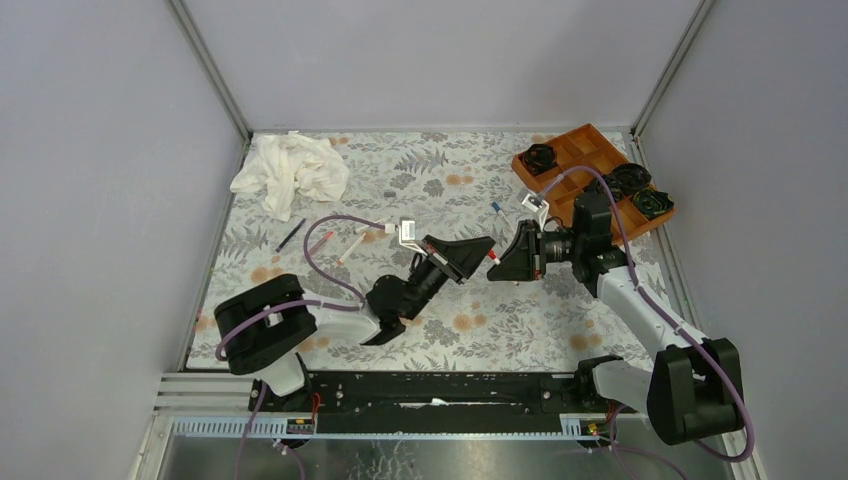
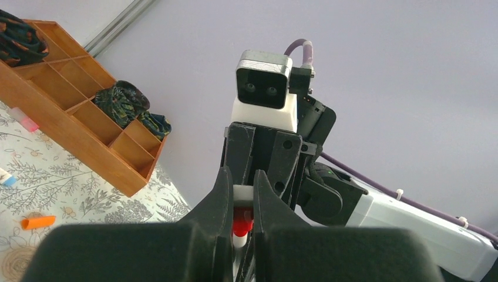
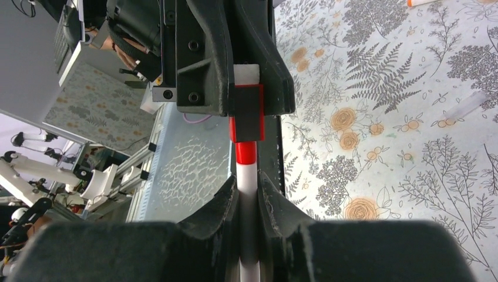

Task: Insert the pens into the pen caps
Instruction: Press the pen cap onto the pen.

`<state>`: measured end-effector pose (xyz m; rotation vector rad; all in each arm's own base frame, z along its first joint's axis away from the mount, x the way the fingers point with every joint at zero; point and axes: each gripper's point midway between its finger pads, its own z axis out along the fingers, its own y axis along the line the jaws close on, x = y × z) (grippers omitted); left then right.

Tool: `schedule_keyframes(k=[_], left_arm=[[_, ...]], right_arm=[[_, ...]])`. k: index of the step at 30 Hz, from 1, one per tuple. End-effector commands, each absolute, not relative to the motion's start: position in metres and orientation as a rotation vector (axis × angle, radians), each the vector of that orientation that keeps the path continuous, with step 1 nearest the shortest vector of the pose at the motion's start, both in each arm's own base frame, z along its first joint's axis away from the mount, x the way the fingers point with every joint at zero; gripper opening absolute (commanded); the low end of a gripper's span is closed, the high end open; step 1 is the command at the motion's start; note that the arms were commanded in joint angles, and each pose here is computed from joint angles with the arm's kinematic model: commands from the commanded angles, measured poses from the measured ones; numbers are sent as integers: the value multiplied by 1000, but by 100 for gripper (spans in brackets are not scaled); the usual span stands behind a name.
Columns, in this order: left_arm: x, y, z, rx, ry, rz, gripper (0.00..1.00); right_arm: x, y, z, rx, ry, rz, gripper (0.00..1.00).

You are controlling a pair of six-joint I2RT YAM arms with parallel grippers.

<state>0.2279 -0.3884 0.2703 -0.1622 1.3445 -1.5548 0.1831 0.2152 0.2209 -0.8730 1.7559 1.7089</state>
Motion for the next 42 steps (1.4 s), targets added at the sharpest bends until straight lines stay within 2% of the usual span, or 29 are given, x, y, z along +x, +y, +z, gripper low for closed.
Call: schedule_keyframes(k=[1, 8, 13, 21, 28, 32, 42], left_arm=[[146, -430, 223, 80, 1532, -1759, 0], [189, -412, 256, -51, 1446, -1754, 0], [215, -395, 277, -131, 1396, -1756, 7], [230, -372, 296, -134, 1358, -1683, 29], [228, -366, 301, -123, 1363, -1657, 62], [229, -358, 301, -128, 1369, -1617, 71], [202, -309, 299, 102, 1364, -1352, 81]], right_arm=[[226, 219, 236, -823, 1681, 1505, 0], [203, 232, 231, -974, 1623, 1553, 0], [199, 236, 224, -1021, 1636, 1563, 0], [197, 239, 217, -1053, 1652, 1562, 0], [193, 240, 219, -1076, 1636, 1592, 0], [186, 240, 225, -1108, 1596, 1615, 0], [135, 228, 255, -1289, 1235, 1692, 0]])
